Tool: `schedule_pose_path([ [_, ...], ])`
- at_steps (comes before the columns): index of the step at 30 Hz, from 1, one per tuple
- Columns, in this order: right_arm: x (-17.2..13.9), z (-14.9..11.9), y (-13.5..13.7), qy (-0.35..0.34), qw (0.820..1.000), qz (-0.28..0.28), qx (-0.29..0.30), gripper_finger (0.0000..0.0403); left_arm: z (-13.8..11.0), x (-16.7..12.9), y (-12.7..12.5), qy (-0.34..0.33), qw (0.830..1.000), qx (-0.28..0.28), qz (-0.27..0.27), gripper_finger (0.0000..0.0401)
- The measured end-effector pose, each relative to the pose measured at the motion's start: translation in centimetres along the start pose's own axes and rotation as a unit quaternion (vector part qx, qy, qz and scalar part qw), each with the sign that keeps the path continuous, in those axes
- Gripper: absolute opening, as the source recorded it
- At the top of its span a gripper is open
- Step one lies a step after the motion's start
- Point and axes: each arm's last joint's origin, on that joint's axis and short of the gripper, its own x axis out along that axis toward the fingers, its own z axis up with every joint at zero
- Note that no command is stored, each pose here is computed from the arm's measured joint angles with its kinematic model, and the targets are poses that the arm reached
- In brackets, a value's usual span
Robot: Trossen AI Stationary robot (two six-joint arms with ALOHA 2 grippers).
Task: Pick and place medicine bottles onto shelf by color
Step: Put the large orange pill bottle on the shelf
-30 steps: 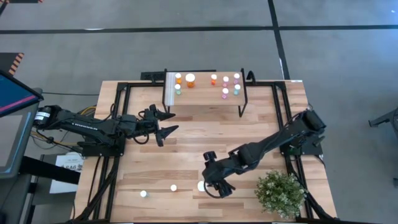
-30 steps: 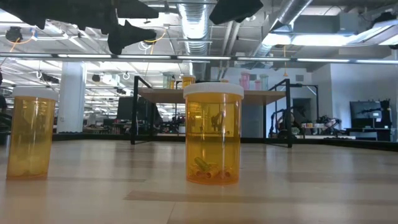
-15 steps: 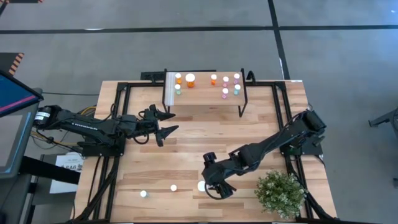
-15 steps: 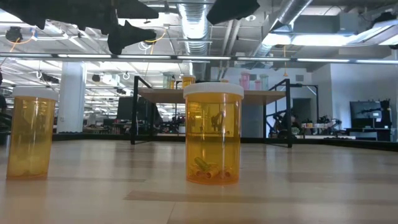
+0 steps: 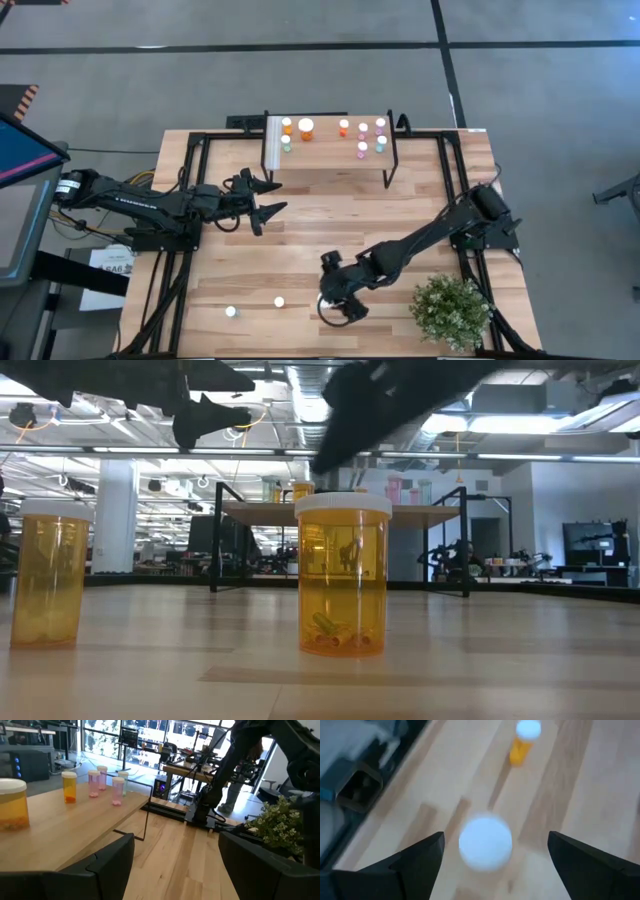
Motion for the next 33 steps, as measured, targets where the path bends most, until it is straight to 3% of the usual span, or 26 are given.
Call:
schedule_pose_path([
  [21,3.2,-1.3,0.3,0.029,1.000,0.004,0.007,0.0370,0.0,0.0,0.0,-0.002,1.000,-0.001,0.000,0.0277],
  [33,3.2,-1.5,0.3,0.035,0.999,0.004,0.007,0.0276,0.0,0.0,0.0,-0.002,1.000,-0.002,0.000,0.0277],
])
